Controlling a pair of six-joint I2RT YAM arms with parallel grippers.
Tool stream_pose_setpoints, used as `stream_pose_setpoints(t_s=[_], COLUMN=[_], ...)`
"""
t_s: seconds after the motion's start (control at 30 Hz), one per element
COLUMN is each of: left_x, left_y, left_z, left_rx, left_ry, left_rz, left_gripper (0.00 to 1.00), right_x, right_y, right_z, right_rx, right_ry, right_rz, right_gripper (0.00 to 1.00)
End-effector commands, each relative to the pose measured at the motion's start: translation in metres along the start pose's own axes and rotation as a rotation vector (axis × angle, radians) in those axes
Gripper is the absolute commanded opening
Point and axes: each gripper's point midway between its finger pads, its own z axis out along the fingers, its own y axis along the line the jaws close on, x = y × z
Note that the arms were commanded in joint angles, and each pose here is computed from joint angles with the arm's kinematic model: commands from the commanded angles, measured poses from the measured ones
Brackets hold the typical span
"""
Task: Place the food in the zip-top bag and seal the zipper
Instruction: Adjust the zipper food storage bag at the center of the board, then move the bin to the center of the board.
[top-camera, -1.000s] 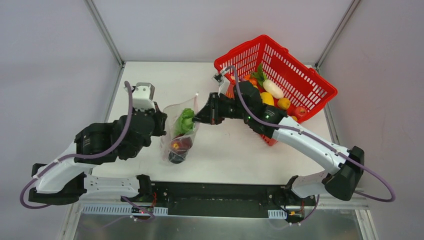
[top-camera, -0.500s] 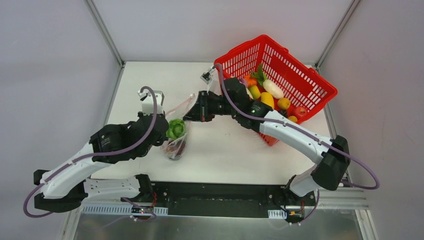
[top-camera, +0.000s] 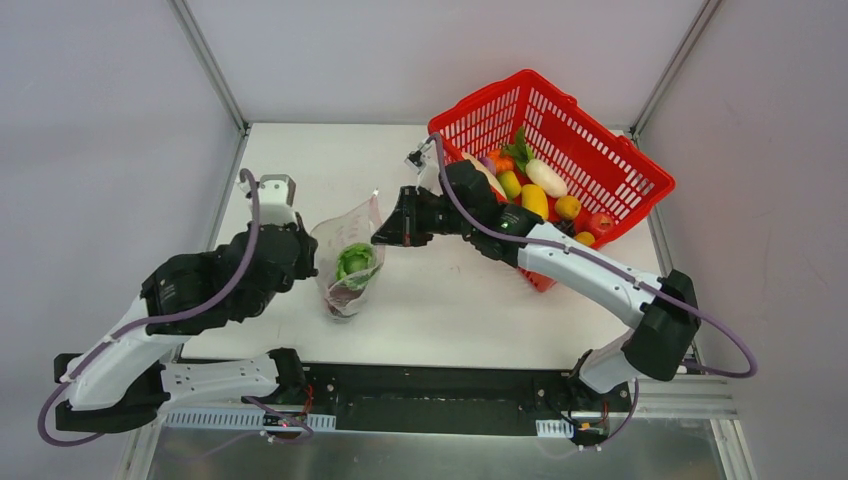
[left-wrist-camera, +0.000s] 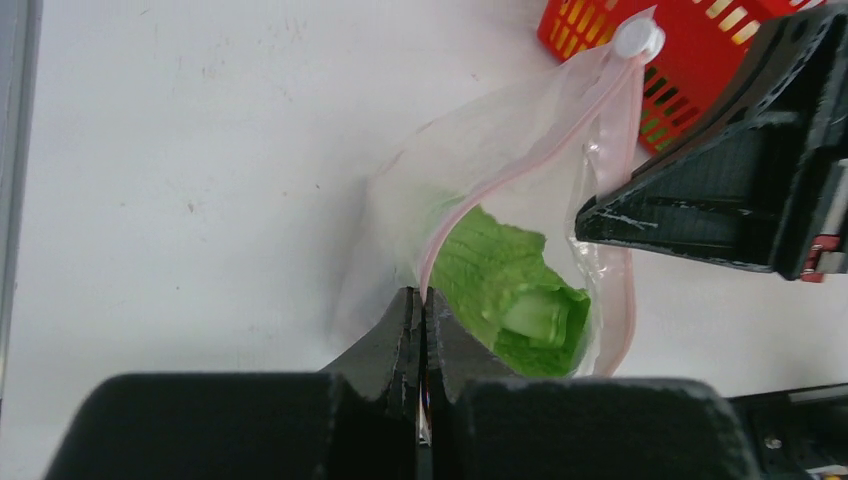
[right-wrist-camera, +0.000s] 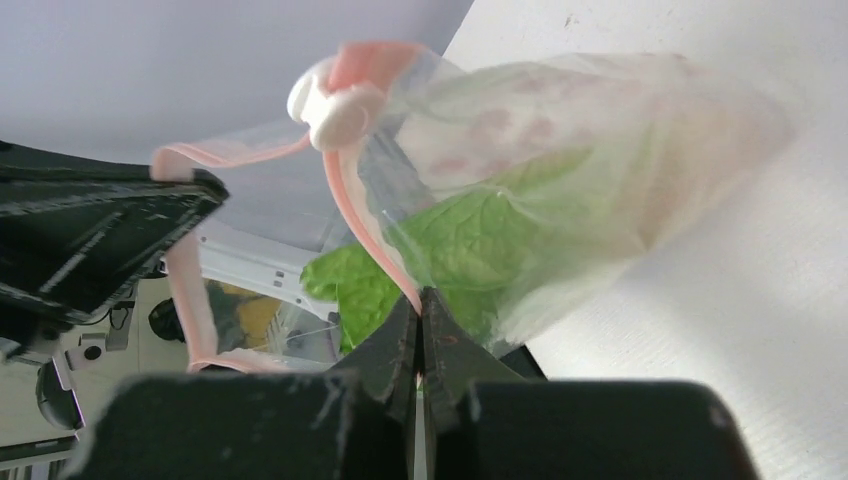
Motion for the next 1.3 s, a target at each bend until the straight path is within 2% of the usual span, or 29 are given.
stream_pose_setpoints(t_s=[0.0,0.27,0.4,0.5,0.6,0.63,0.77,0.9,1.07,1.17,1.27], left_x=[-0.027,0.000,0.018,0.027,0.031,0.032,0.033,0.033,0.033,0.034,0.035], left_y=[-0.006,-0.043,-0.059,-0.067,-0.071,-0.073,-0.079,-0.079,-0.078,-0.076,-0.074], left_z=[-0.010,0.021,0.036,0.043,0.048,0.048,0.048,0.046,0.045,0.045,0.045], left_rx=[0.040,0.022,0.048,0.052,0.053,0.058,0.093,0.110,0.123,0.123,0.122], left_ry=[-0.043,0.080,0.098,0.117,0.128,0.131,0.127,0.124,0.109,0.102,0.102], left_rz=[-0.030,0.080,0.055,0.063,0.069,0.069,0.049,0.043,0.022,0.017,0.016], left_gripper=[0.00,0.00,0.00,0.00,0.00,0.00,0.00,0.00,0.00,0.00,0.00], right_x=[-0.011,0.005,0.013,0.017,0.010,0.007,-0.025,-0.078,-0.138,-0.152,-0.144], right_y=[0.009,-0.065,-0.074,-0.065,-0.046,-0.040,-0.028,-0.043,-0.092,-0.142,-0.198], right_z=[-0.019,-0.023,-0.039,-0.055,-0.075,-0.082,-0.115,-0.159,-0.215,-0.235,-0.243], right_rx=[0.002,0.225,0.247,0.241,0.214,0.206,0.275,0.506,0.791,0.885,0.981], right_ry=[-0.058,-0.086,-0.054,-0.008,-0.030,-0.046,-0.179,-0.405,-0.572,-0.561,-0.489], right_rz=[-0.011,0.000,-0.005,-0.064,-0.127,-0.149,-0.248,-0.334,-0.301,-0.175,-0.023], right_gripper=[0.00,0.00,0.04,0.19,0.45,0.49,0.54,0.56,0.57,0.59,0.64])
